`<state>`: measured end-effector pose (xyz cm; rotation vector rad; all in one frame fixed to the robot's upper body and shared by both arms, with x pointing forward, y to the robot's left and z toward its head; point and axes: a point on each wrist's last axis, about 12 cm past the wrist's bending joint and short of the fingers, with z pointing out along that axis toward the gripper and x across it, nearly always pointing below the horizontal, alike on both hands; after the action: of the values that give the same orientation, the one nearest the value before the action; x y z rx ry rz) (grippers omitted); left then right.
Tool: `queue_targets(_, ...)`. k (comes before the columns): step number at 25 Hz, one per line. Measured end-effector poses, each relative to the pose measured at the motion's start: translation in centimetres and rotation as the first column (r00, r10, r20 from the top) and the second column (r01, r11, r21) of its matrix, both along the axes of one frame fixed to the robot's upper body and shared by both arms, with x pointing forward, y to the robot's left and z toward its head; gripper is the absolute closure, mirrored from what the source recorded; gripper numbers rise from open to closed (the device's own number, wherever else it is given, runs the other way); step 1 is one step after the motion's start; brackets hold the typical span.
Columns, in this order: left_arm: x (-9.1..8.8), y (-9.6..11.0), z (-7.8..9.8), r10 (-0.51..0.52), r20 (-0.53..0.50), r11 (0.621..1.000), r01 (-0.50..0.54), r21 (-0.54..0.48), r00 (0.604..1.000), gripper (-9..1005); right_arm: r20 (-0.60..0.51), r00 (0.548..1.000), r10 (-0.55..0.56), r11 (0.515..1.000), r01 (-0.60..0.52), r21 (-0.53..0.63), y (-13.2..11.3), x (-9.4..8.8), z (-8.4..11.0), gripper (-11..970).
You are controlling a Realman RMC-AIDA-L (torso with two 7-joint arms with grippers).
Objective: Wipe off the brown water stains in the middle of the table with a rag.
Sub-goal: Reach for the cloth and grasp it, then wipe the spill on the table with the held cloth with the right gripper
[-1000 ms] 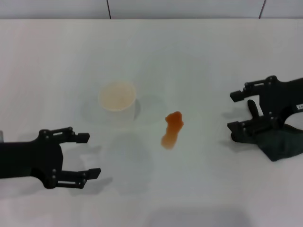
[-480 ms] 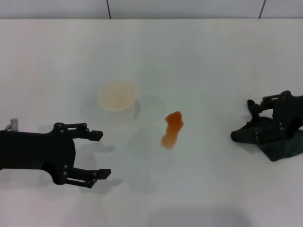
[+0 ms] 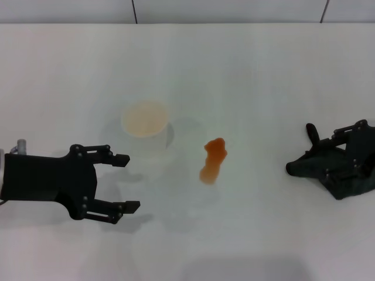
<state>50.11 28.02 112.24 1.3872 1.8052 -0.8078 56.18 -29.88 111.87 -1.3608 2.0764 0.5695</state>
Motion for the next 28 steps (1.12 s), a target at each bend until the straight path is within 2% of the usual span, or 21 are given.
queue_targets(7, 0.1, 0.0, 0.0, 0.006, 0.004, 1.0, -0.006, 0.002, 1.0, 108, -0.004, 1.0, 0.017, 1.0, -0.017, -0.017, -0.2, -0.2, -0.3, 261)
queue_targets(9, 0.1, 0.0, 0.0, 0.006, 0.004, 1.0, -0.006, 0.002, 1.0, 108, -0.016, 1.0, 0.022, 0.999, -0.023, -0.031, -0.1, -0.3, -0.6, 453)
queue_targets(20, -0.1, 0.0, -0.3, 0.004, 0.001, 1.0, -0.004, 0.002, 1.0, 109, -0.04, 0.999, 0.037, 0.998, -0.038, -0.043, 0.4, -0.3, -0.8, 811)
queue_targets(24, -0.1, -0.4, -0.4, -0.014, -0.006, 1.0, 0.014, 0.006, 1.0, 109, -0.045, 0.997, 0.063, 0.998, -0.064, -0.026, 1.7, 0.3, -0.4, 842)
queue_targets(28, -0.1, -0.7, -0.4, -0.027, -0.009, 1.0, 0.027, 0.005, 1.0, 108, -0.052, 0.99, 0.13, 0.991, -0.131, -0.017, 5.3, 1.4, -0.1, 859)
